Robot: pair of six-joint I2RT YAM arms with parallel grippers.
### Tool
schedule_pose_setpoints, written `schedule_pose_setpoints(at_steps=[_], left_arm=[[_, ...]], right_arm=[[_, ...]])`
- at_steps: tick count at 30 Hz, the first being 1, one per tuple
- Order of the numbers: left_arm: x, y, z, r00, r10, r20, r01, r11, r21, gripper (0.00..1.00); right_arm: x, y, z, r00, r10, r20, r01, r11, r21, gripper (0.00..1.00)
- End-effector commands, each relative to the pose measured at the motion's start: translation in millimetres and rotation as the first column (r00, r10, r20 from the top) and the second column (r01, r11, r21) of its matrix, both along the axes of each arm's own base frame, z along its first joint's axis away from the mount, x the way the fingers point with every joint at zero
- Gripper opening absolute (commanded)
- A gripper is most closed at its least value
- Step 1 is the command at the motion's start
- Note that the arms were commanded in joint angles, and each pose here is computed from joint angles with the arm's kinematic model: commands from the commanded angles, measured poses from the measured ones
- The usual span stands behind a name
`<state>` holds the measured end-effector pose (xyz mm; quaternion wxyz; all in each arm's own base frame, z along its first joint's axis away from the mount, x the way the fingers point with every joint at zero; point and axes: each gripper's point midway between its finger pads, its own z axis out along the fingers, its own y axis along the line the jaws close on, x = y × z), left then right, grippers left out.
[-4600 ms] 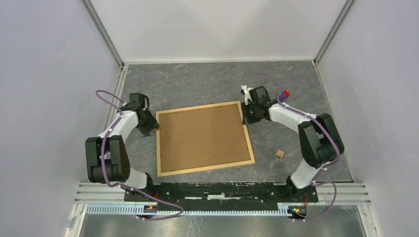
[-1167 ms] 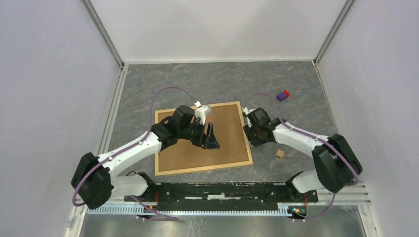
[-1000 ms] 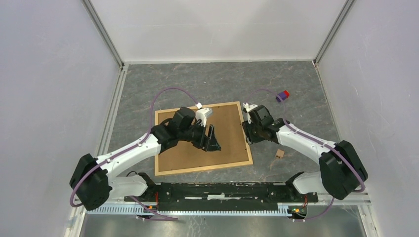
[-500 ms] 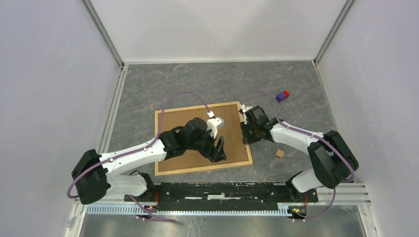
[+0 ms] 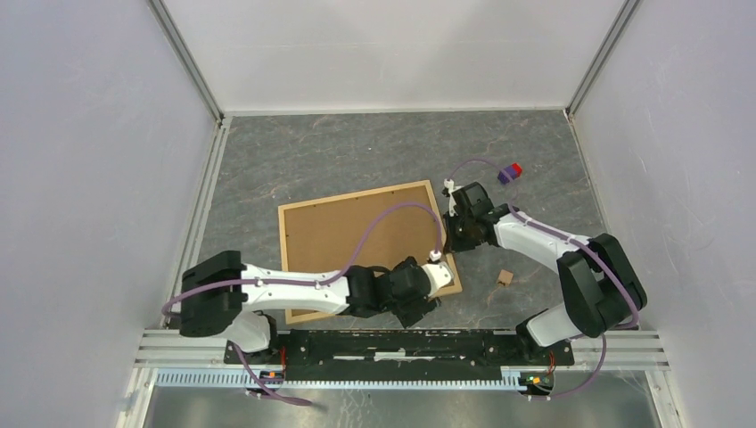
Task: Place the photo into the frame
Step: Turn over the photo frame at the center of the board.
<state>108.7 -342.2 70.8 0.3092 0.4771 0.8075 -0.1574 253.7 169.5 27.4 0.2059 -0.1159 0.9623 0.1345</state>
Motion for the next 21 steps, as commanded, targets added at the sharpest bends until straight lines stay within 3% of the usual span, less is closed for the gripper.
schedule_pose_setpoints(at_steps=[1, 9, 12, 18, 21], left_arm=[[22, -14, 20, 0.969, -0.024, 0.247, 0.005, 0.997, 0.075, 0.83], [24, -25, 11, 0.886, -0.145, 0.44, 0.023, 0.962, 0.273, 0.84], [33, -21, 2, 0.847, -0.169, 0.503, -0.03, 0.932, 0.362, 0.82], [49, -16, 0, 0.778, -0.189, 0.6, -0.104, 0.903, 0.418, 0.82], [63, -9, 4, 0.708, -0.195, 0.679, -0.183, 0.877, 0.443, 0.71]], right_arm=[[7, 15, 28, 0.999, 0.039, 0.01, -0.04, 0.996, 0.084, 0.0], [14, 15, 47, 1.0, 0.008, 0.01, -0.009, 0.996, 0.093, 0.0], [16, 15, 54, 1.0, -0.004, 0.013, 0.003, 0.995, 0.104, 0.0], [15, 21, 64, 1.0, -0.006, 0.01, 0.004, 0.989, 0.149, 0.0], [12, 21, 67, 1.0, -0.011, 0.016, 0.009, 0.986, 0.164, 0.0]])
